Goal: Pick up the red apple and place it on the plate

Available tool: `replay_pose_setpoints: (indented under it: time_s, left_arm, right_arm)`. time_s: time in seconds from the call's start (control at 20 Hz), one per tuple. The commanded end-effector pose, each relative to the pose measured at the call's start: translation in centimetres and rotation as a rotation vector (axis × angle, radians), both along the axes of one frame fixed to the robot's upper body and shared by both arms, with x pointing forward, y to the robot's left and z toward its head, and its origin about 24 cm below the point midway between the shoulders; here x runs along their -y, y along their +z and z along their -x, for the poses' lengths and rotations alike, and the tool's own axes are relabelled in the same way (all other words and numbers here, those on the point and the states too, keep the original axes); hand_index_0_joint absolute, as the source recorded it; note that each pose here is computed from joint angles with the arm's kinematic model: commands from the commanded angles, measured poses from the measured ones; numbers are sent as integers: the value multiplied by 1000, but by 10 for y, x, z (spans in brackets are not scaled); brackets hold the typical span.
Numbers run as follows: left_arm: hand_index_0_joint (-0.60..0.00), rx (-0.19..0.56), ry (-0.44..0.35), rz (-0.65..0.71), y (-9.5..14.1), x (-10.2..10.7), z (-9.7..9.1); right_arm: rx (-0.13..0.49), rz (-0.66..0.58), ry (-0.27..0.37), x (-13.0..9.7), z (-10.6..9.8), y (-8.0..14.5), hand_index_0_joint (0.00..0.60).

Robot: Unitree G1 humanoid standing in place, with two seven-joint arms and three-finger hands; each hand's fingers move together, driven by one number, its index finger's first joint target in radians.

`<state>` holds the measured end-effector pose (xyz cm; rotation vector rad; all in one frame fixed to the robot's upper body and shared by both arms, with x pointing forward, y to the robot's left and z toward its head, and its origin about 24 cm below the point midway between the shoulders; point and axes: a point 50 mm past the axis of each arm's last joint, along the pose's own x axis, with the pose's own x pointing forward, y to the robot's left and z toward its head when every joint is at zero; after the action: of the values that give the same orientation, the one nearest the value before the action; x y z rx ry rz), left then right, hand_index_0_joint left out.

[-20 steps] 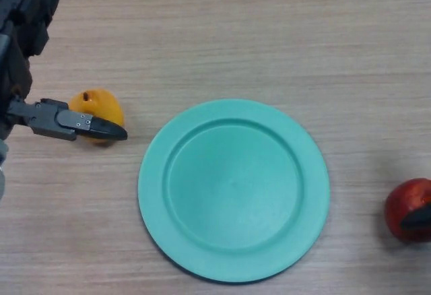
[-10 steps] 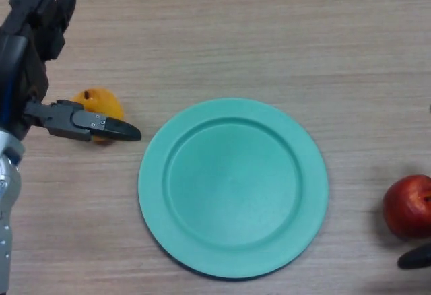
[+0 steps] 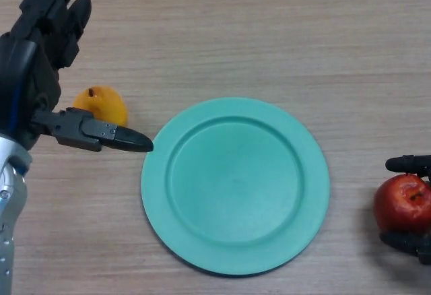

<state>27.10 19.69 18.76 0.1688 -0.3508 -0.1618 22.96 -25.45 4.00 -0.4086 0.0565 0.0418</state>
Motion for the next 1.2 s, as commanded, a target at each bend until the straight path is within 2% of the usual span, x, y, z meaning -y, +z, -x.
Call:
replay_pose_setpoints:
  time_s: [0.05, 0.1, 0.3, 0.35, 0.5, 0.55, 0.6, 0.65, 0.7, 0.75, 0.8, 0.85, 0.9, 0.95, 1.0, 1.05, 1.1, 1.15, 1.2]
  left_arm:
    - [0, 158, -3, -28, 29, -8, 10]
    - [0, 160, -2, -25, 30, -8, 11]
    - [0, 163, -6, -18, 31, -8, 13]
    - [0, 170, -8, -7, 31, -7, 14]
    - [0, 178, -4, 10, 32, -8, 15]
    - [0, 166, 1, 10, 31, -10, 13]
    - [0, 164, 2, 11, 31, -11, 12]
    - [0, 184, 8, 2, 34, -11, 14]
    - [0, 200, 8, -6, 36, -11, 16]
    - [0, 276, 16, -25, 42, -9, 21]
    - [0, 290, 18, -25, 43, -9, 22]
    - [0, 285, 20, -25, 43, -10, 23]
    - [0, 282, 22, -25, 43, -10, 23]
    - [0, 271, 19, -26, 42, -11, 23]
    - [0, 264, 17, -27, 42, -11, 24]
    - [0, 251, 14, -27, 42, -13, 25]
    - [0, 242, 12, -25, 43, -16, 26]
    - [0, 234, 11, -24, 42, -19, 26]
    - [0, 236, 13, -19, 42, -20, 25]
  right_arm:
    - [168, 41, 3, 7, -5, 36, 600]
    - [162, 48, 8, 5, -6, 38, 600]
    - [185, -40, 66, -29, -23, 71, 600]
    - [216, -49, 86, -39, -33, 79, 600]
    - [232, -71, 121, -65, -47, 88, 600]
    - [263, -59, 166, -85, -55, 87, 600]
    - [264, -53, 178, -91, -58, 85, 600]
    - [233, -80, 197, -105, -60, 77, 600]
    - [224, -103, 202, -109, -60, 74, 600]
    - [181, -157, 220, -119, -58, 67, 600]
    - [159, -173, 228, -123, -57, 65, 600]
    - [106, -221, 255, -131, -55, 61, 600]
    - [99, -229, 261, -133, -55, 61, 600]
    - [97, -231, 267, -134, -54, 61, 452]
    - [94, -232, 273, -134, -54, 62, 351]
    - [87, -223, 294, -136, -54, 65, 201]
    - [83, -213, 314, -137, -53, 67, 101]
    - [84, -204, 360, -135, -52, 76, 0]
    - [87, -211, 366, -134, -52, 79, 0]
